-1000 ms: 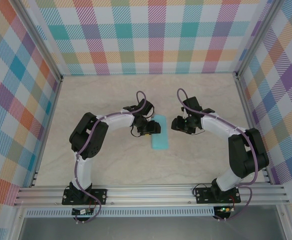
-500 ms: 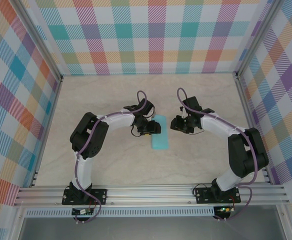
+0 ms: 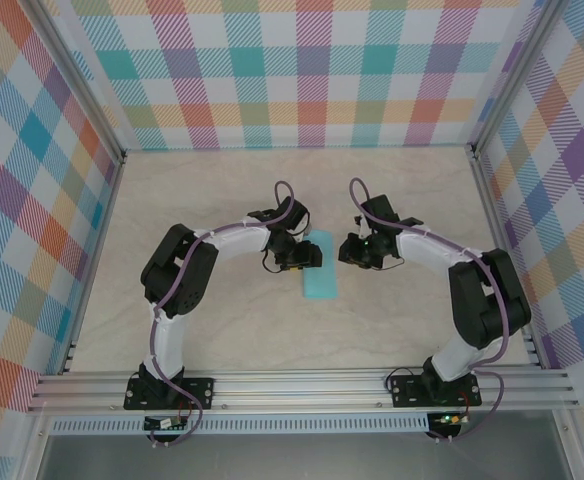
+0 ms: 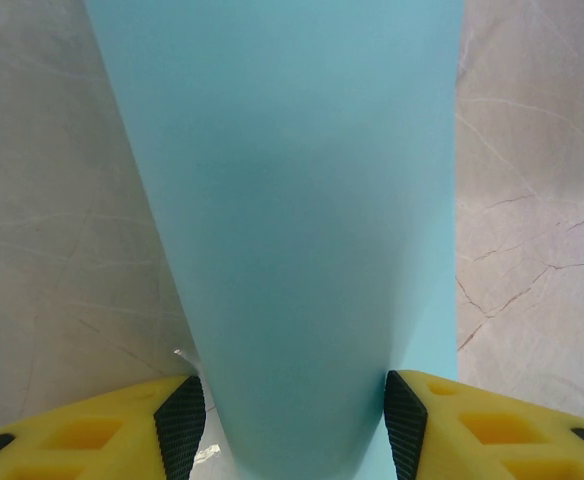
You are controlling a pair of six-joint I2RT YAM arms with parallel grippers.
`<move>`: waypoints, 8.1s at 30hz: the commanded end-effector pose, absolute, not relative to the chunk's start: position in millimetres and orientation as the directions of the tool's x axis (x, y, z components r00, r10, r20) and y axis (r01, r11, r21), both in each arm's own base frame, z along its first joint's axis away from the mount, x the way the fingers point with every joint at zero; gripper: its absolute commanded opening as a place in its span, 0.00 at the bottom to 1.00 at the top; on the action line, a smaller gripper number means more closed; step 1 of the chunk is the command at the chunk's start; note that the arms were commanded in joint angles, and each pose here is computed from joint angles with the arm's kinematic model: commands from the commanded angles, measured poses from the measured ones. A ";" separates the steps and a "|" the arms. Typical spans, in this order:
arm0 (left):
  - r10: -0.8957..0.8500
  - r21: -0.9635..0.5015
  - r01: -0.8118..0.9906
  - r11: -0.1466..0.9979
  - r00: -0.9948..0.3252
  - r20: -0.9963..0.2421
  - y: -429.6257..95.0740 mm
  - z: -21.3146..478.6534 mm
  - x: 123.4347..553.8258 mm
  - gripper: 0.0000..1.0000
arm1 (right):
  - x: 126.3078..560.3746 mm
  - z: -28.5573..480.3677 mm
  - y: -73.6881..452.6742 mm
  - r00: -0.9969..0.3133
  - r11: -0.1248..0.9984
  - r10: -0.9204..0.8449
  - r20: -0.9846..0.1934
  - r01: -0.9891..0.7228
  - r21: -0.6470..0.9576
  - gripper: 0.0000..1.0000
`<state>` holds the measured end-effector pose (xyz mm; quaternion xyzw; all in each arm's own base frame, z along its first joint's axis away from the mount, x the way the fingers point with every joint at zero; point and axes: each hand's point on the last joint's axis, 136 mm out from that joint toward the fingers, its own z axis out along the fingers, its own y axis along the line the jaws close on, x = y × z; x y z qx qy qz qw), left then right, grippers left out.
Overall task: Fold a paper plane with a square sheet of paper (fold left side to right side)
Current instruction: Hold the square sheet of paper at the center of the table, then first fold the square sheet of paper in half at the center of the table, then hold the square sheet of paper at the center of the table.
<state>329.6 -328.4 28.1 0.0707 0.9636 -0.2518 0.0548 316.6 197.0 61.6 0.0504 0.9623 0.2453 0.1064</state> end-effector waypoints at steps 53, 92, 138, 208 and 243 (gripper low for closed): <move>0.161 -0.444 0.203 0.873 -0.978 -0.130 -336.2 2.9 314.7 0.55 | 294.9 5.5 220.8 -0.998 0.913 0.056 -0.002 0.050 0.404 0.07; 0.126 -0.625 0.203 0.754 -0.978 -0.167 -337.8 29.0 330.0 0.17 | 275.3 -17.7 194.9 -0.997 0.969 0.038 0.068 0.053 0.241 0.06; 0.083 -0.647 0.204 0.735 -0.974 -0.212 -322.1 17.8 369.8 0.00 | 269.9 -20.1 187.5 -0.996 0.981 0.017 0.083 0.033 0.189 0.06; -0.041 -0.537 0.207 0.818 -0.910 -0.413 -254.4 87.6 449.4 0.02 | 269.8 -15.2 196.0 -0.997 0.980 -0.004 0.073 0.011 0.201 0.06; 0.167 -0.569 0.260 0.780 -0.963 -0.211 -323.5 -2.4 323.3 0.03 | 285.2 16.0 223.0 -1.000 0.940 -0.016 -0.002 -0.015 0.341 0.07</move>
